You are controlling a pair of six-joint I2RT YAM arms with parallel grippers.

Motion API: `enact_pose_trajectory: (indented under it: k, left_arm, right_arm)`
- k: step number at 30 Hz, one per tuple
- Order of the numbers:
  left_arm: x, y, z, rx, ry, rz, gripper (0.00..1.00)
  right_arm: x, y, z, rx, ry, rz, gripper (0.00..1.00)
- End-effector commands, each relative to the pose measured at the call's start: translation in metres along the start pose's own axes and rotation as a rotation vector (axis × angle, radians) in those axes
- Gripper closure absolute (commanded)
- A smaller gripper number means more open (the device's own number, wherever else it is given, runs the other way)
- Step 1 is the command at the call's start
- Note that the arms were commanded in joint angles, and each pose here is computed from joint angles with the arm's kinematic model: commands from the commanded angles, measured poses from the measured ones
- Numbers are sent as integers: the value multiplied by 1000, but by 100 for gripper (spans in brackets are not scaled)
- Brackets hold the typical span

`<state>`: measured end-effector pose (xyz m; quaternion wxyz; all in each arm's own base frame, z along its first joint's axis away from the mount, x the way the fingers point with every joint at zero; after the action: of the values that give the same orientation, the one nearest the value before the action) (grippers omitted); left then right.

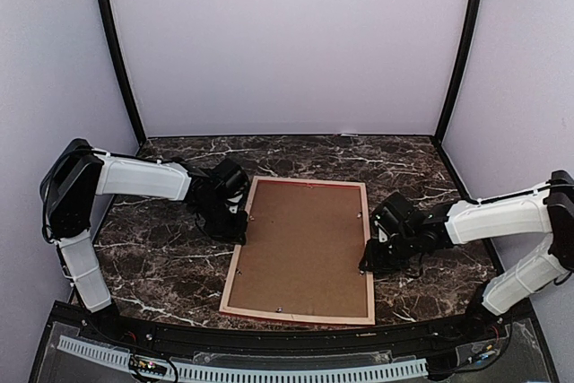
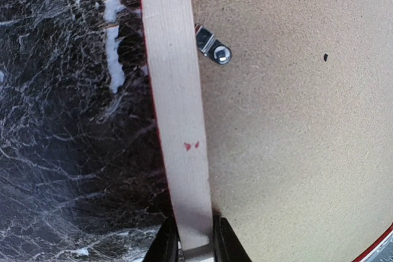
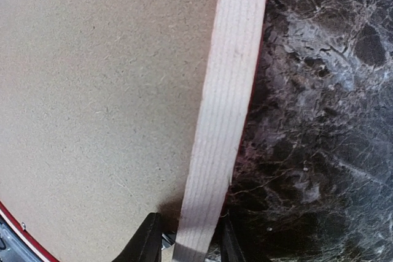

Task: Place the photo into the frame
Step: Press the fastener onto the backboard.

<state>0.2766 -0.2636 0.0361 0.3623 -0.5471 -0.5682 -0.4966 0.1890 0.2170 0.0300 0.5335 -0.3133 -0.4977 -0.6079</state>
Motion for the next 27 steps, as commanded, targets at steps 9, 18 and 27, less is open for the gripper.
enact_pose_trajectory:
  k: [9, 18, 27]
  left_arm:
    - [-8, -13, 10, -36, 41, 38, 85]
    - [-7, -14, 11, -33, 45, 41, 85]
    - [-5, -15, 12, -26, 43, 35, 86]
  right_arm:
    - [-9, -37, -16, 124, -57, 183, 71]
    - [-13, -49, -9, 198, 3, 262, 75]
    - [-4, -22, -9, 128, 82, 196, 63]
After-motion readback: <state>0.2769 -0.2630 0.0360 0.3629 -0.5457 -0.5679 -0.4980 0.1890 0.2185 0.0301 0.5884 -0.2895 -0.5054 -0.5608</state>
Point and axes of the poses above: each gripper's point midway between its finger pads, its own x axis back along the fingers, its own z axis along the line the jaws close on, y = z × x, the point moved 1 cm from there along x, back along the fingers, and after that the axes turned 3 degrees about x, right-handed, at the moved point
